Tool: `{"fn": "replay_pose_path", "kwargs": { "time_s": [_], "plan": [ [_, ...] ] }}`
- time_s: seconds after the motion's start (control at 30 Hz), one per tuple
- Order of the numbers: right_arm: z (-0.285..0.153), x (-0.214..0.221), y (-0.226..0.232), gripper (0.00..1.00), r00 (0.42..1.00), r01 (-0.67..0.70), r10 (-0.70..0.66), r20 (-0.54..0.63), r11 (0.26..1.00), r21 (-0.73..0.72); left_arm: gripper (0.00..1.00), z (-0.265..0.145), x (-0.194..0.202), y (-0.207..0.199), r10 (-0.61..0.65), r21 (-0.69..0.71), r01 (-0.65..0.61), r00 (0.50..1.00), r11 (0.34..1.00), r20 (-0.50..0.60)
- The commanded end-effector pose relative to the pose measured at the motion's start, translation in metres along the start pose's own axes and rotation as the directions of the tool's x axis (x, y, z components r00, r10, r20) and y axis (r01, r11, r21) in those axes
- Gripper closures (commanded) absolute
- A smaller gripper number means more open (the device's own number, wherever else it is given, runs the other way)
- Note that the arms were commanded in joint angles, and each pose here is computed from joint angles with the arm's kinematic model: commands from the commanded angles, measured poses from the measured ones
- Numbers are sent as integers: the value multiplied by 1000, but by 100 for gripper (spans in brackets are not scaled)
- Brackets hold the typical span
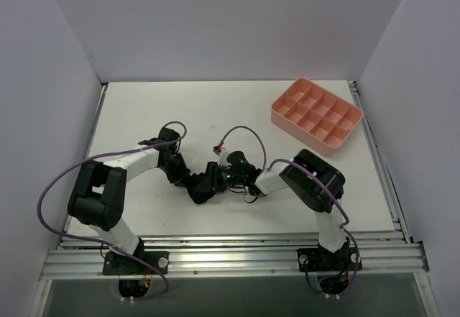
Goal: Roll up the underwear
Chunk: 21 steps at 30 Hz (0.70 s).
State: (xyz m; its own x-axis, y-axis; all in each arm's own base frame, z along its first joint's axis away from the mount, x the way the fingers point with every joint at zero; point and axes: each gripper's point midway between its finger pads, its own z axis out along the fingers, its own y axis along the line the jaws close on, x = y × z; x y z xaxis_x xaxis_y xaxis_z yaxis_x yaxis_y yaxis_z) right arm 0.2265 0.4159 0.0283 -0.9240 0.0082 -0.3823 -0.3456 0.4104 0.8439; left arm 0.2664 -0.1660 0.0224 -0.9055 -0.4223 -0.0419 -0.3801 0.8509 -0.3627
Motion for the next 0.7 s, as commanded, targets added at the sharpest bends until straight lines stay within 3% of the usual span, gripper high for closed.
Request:
{"fn": "replay_pose_path", "kwargs": {
  "time_s": [0.0,0.27,0.67],
  "plan": [
    [-28,31,-59,64,991,81,-40,-125,933,350,94,4,6,6,38,-47,-40,998,998,-56],
    [-23,16,-22,55,942,331,-279,-189,870,367,96,11,15,12,26,-101,-41,989,994,-147],
    [-12,18,11,53,885,465,-415,-211,809,361,98,12,15,17,41,-162,-68,986,984,-164]
  ]
}}
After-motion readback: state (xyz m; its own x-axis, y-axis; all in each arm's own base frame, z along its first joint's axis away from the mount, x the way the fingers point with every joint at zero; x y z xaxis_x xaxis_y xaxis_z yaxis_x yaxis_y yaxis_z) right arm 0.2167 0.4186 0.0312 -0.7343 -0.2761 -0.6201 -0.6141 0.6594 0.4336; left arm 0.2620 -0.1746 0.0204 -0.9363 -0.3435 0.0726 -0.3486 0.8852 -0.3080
